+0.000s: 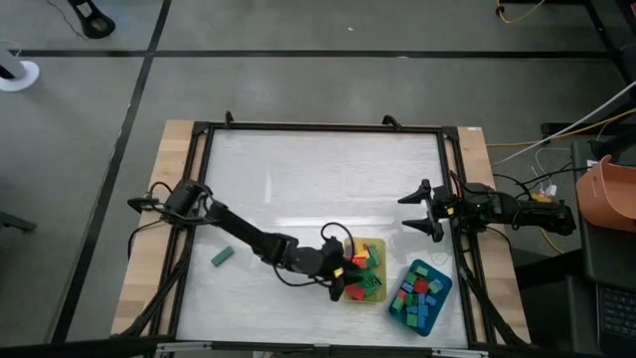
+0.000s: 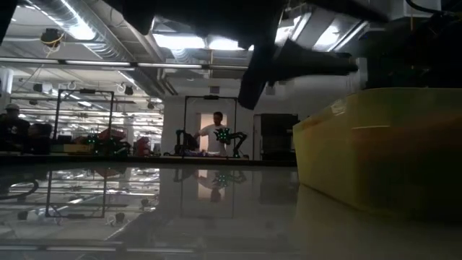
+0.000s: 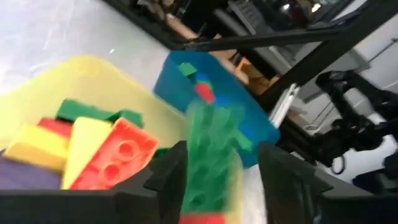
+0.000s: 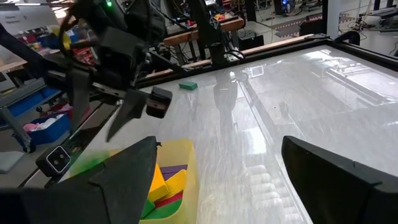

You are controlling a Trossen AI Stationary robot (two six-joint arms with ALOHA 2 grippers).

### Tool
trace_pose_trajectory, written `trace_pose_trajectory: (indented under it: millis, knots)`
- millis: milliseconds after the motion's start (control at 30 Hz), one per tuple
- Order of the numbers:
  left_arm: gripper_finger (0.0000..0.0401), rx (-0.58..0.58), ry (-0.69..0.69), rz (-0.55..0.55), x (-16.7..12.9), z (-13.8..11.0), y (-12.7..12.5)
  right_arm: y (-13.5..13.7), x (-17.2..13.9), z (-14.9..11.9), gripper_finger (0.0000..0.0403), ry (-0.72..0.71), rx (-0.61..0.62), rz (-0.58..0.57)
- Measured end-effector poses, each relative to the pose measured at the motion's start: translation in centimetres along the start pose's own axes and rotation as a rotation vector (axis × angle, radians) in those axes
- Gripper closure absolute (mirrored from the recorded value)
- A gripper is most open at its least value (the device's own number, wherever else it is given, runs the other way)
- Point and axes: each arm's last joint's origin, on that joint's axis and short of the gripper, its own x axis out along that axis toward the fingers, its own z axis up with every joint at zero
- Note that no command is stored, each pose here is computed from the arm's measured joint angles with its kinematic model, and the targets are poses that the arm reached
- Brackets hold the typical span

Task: Sort blocks by size
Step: Put the long green game piece into the yellow bin, then put the long green block into the yellow bin

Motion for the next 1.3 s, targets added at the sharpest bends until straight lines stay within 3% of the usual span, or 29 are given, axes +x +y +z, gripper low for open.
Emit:
trace_pose_trajectory:
  millis: [200, 300, 400, 667, 900, 1067, 1300]
  knots:
    - [0.0186, 0.037, 0.1, 0.014, -0.5, 0.5, 0.4, 0.0, 0.0, 0.0, 0.0059, 0.0, 0.0, 0.0]
    - [0.0182, 0.032, 0.262, 0.003, -1.7, 1.8, 0.6, 0.0, 0.0, 0.0, 0.0059, 0.0, 0.0, 0.0]
    - [0.0185, -0.054, 0.447, 0.054, -3.6, 3.0, 1.1, 0.0, 0.0, 0.0, 0.0059, 0.0, 0.0, 0.0]
    - [0.0191, -0.189, 0.82, 0.394, -9.7, 4.1, 2.4, 0.0, 0.0, 0.0, 0.0059, 0.0, 0.0, 0.0]
    - [0.0191, -0.068, 1.114, 0.687, -14.3, 2.2, 2.8, 0.0, 0.0, 0.0, 0.0059, 0.0, 0.0, 0.0]
    - [0.0191, -0.052, 1.214, 0.847, -16.3, 0.4, 3.5, 0.0, 0.0, 0.0, 0.0059, 0.0, 0.0, 0.0]
    - [0.0191, -0.015, 1.276, 0.937, -17.8, -2.0, 4.8, 0.0, 0.0, 0.0, 0.0059, 0.0, 0.0, 0.0]
